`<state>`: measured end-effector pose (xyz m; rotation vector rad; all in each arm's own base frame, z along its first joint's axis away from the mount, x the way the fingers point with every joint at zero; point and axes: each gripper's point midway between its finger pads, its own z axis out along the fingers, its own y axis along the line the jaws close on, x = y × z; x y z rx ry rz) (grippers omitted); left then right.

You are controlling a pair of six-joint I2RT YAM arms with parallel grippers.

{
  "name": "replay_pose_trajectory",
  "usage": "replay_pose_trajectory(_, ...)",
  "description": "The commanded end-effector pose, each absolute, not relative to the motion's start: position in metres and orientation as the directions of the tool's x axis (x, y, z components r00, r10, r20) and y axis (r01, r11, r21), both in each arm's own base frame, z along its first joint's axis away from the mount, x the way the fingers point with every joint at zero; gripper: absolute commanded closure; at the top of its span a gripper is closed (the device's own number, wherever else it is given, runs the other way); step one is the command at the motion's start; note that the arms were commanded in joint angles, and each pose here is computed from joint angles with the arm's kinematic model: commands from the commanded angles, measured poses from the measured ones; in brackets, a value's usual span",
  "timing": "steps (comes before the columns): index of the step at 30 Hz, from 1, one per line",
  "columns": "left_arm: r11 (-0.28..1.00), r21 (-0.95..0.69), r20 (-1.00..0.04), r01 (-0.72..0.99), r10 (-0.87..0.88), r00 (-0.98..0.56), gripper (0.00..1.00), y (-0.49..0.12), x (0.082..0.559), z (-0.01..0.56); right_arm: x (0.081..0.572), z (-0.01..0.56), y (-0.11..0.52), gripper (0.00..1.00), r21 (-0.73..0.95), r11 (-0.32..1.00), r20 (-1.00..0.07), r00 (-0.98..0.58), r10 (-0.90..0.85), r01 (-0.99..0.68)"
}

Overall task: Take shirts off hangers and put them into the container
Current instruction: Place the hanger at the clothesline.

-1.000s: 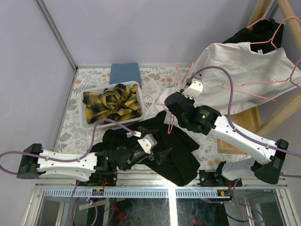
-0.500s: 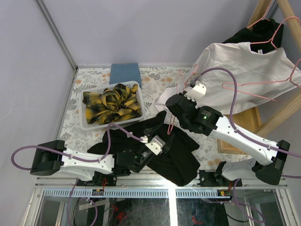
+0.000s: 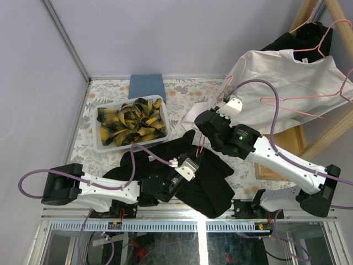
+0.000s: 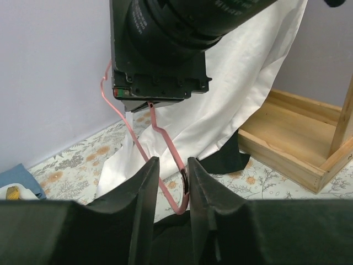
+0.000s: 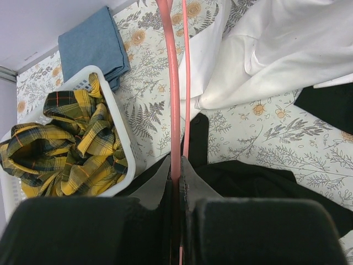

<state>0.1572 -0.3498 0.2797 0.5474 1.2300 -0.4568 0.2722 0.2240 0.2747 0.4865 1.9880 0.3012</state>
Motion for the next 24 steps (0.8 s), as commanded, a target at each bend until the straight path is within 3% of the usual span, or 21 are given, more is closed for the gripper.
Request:
replay_pose_trajectory(1, 0.814, 0.071, -0.959, 0.577, -0.104, 0.264, 0.78, -0.351, 0.161, 0.298, 0.276, 0.293, 0.221, 1.0, 0.486, 0.846, -0.779, -0.331, 0.533, 0.219)
replay_pose_trajectory(5, 0.822, 0.071, -0.966, 0.565, -0.085, 0.245, 0.84, -0.351, 0.164, 0.289, 0.275, 0.295, 0.222, 1.0, 0.492, 0.846, -0.775, -0.339, 0.533, 0.207)
replay_pose_trajectory(9, 0.836, 0.062, -0.97, 0.546, -0.078, 0.23, 0.99, -0.346, 0.169, 0.284, 0.272, 0.295, 0.225, 1.0, 0.503, 0.844, -0.766, -0.356, 0.536, 0.188)
replay_pose_trajectory(13, 0.843, 0.05, -0.971, 0.535, -0.085, 0.226, 1.0, -0.339, 0.171, 0.285, 0.271, 0.296, 0.228, 0.99, 0.497, 0.853, -0.771, -0.369, 0.518, 0.158)
replay_pose_trajectory(15, 0.841, 0.038, -0.97, 0.54, -0.099, 0.224, 1.0, -0.335, 0.172, 0.288, 0.269, 0.298, 0.235, 0.91, 0.487, 0.867, -0.781, -0.392, 0.486, 0.106)
replay_pose_trajectory(22, 0.85, -0.014, -0.969, 0.527, -0.142, 0.203, 1.0, -0.302, 0.178, 0.293, 0.249, 0.325, 0.267, 0.39, 0.475, 0.847, -0.83, -0.443, 0.34, -0.24)
replay_pose_trajectory(24, 0.849, -0.051, -0.963, 0.526, -0.18, 0.199, 1.0, -0.287, 0.178, 0.301, 0.24, 0.333, 0.272, 0.32, 0.462, 0.814, -0.854, -0.424, 0.302, -0.352)
